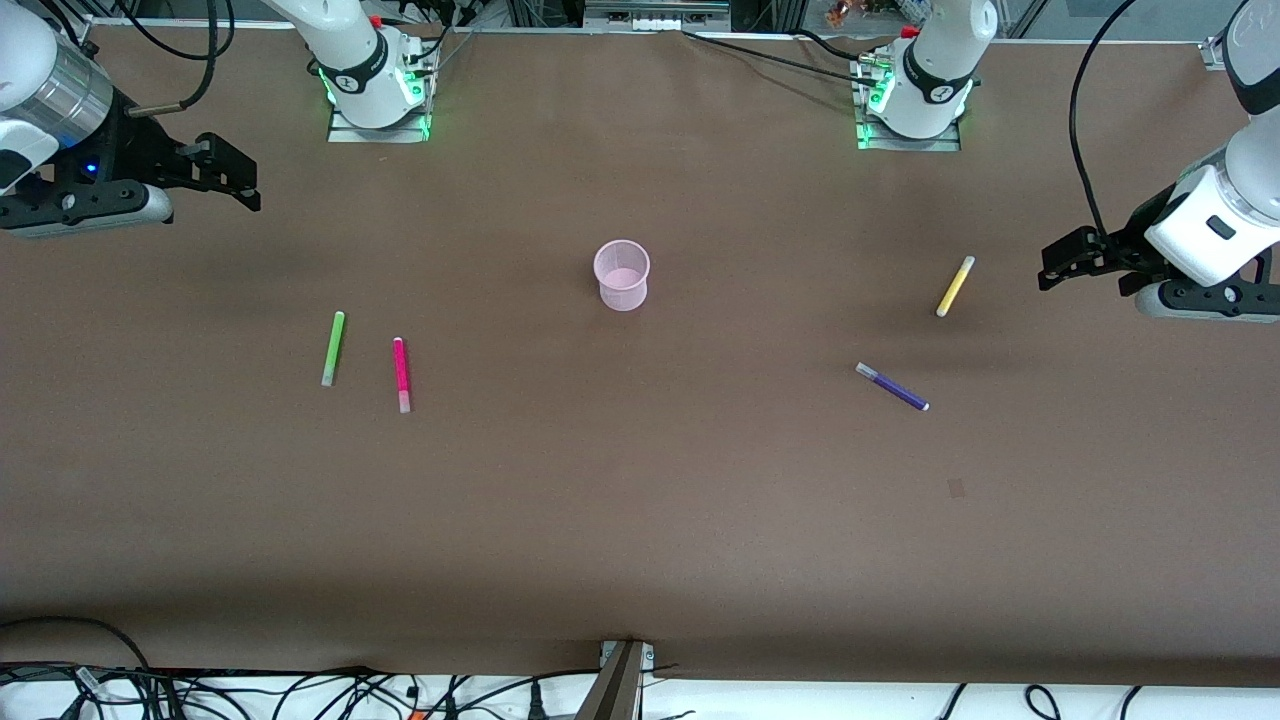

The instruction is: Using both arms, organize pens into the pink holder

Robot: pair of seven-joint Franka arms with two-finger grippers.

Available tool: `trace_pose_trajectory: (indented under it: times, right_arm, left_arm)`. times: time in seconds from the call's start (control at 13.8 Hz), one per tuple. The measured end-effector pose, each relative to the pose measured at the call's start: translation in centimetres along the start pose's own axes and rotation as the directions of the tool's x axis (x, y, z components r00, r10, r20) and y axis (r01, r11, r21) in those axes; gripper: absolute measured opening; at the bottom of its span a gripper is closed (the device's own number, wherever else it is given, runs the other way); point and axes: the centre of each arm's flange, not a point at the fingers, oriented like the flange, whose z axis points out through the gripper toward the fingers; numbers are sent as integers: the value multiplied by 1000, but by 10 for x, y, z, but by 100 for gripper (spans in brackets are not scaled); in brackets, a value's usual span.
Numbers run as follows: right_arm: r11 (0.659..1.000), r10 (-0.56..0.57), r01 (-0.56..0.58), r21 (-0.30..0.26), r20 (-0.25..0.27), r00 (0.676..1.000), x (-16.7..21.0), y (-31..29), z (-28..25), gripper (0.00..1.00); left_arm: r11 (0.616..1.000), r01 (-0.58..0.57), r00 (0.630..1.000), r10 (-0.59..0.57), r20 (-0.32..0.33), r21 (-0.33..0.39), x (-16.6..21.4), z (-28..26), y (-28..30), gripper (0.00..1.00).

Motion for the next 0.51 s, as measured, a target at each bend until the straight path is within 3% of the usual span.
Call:
trace_pose_trajectory:
  times: [0.51]
  right_arm:
    - [1000,0,0,0,20,1000,-1,0,3,100]
  left_arm:
    - [1000,2,1000,-2,-2,0,0,-1,0,100]
